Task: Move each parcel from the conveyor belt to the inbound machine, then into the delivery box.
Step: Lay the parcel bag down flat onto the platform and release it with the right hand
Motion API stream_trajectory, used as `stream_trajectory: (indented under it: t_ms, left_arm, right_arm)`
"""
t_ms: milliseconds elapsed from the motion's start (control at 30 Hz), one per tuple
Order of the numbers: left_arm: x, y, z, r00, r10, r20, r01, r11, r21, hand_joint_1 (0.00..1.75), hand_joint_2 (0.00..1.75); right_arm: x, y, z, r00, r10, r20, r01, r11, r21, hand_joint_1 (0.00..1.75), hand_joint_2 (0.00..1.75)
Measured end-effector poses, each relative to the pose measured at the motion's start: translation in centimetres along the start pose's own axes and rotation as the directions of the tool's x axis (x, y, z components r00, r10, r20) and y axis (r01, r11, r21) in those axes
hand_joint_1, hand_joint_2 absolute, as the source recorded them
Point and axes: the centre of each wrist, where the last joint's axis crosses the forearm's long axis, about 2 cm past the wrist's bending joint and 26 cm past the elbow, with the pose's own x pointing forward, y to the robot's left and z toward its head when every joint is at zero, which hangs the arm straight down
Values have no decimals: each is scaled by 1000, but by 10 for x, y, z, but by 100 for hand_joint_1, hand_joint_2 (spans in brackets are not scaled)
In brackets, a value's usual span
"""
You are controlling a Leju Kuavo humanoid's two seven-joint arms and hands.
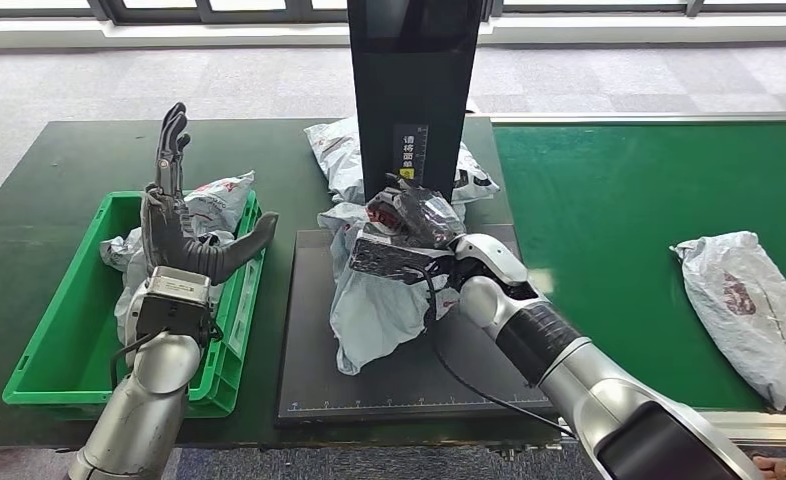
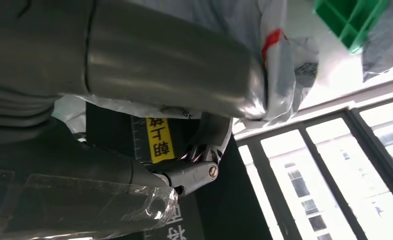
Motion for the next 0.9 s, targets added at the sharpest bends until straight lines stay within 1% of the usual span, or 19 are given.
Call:
stream_trajectory:
  t_ms: [67, 133, 233, 300, 433, 567, 733, 800, 900]
  left_arm:
    - [0, 0, 1, 1000, -5, -2, 5, 1000, 3, 0, 175]
    - [-1, 1, 3, 1000, -8, -6, 8, 1000, 3, 0, 175]
    - [-3, 3, 8, 1000, -14, -15, 14, 1000, -2, 0, 175]
    - [-4, 5, 12, 1000, -18, -21, 18, 1000, -3, 0, 175]
    - [-5, 9, 21, 999, -24, -28, 24, 1000, -6, 0, 175]
    - [-3, 12, 30, 999, -26, -29, 25, 1000, -6, 0, 175]
    - [1, 14, 31, 999, -26, -20, 26, 1000, -3, 0, 175]
    - [3, 14, 31, 999, -26, -20, 26, 1000, -4, 0, 175]
    - [4, 15, 33, 999, -28, -21, 28, 1000, -10, 0, 175]
  right_arm:
    - [3, -3, -1, 998, -62, 13, 61, 998, 21, 0, 0]
    - [5, -8, 1, 987, -161, 20, 160, 985, 58, 0, 0]
    - [-1, -15, 11, 947, -320, 24, 315, 942, 119, 0, 0]
    - [-9, -21, 21, 927, -375, 28, 369, 921, 128, 0, 0]
    - [-25, -31, 46, 920, -389, 41, 383, 918, 100, 0, 0]
    - [-37, -33, 72, 937, -349, 25, 345, 933, 102, 0, 0]
    - [-41, -35, 89, 949, -314, 25, 311, 946, 95, 0, 0]
    - [-41, -36, 93, 951, -306, 44, 303, 950, 72, 0, 0]
    - [-38, -39, 103, 942, -313, 124, 315, 949, 0, 0, 0]
